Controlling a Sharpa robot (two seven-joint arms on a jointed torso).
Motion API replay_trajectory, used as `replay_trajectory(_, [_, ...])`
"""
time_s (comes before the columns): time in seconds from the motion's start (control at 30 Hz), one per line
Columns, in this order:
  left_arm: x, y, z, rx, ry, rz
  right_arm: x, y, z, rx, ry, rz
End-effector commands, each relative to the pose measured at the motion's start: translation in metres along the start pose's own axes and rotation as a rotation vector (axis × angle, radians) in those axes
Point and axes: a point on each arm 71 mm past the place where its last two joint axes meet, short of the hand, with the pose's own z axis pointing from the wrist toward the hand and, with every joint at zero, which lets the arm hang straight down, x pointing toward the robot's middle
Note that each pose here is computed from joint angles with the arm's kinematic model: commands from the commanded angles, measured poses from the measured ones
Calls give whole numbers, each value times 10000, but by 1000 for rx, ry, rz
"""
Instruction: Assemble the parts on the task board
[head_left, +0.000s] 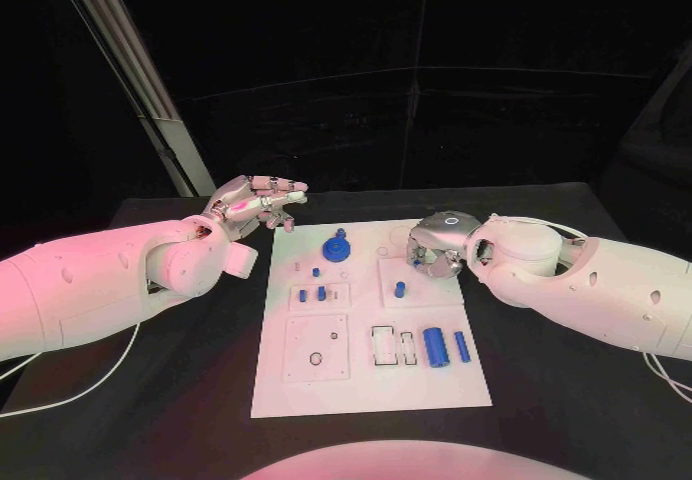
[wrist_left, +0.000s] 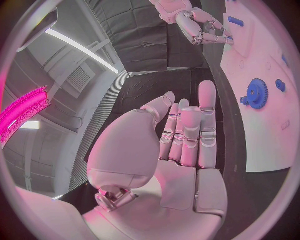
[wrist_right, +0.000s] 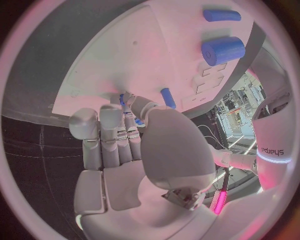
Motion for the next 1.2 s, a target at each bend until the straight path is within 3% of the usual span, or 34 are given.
replay_trajectory(0.03, [9,-11,2,3,9,-9,72,5,-5,4,33,-10])
replay_trajectory(0.17, [-50,-6,4,-6,-5,-3,-10,-5,-81,15,-82,31])
replay_trajectory(0.27, [-86,-3,4,-12,-13,1,-43,-22,-131,24,-125,74])
replay_trajectory(0.9, [-156,-1,8,-19,-27,7,-166,40,-333,-2,-221,179])
replay_trajectory(1.2, [-147,-1,8,-18,-25,6,-293,306,-360,-93,-276,253])
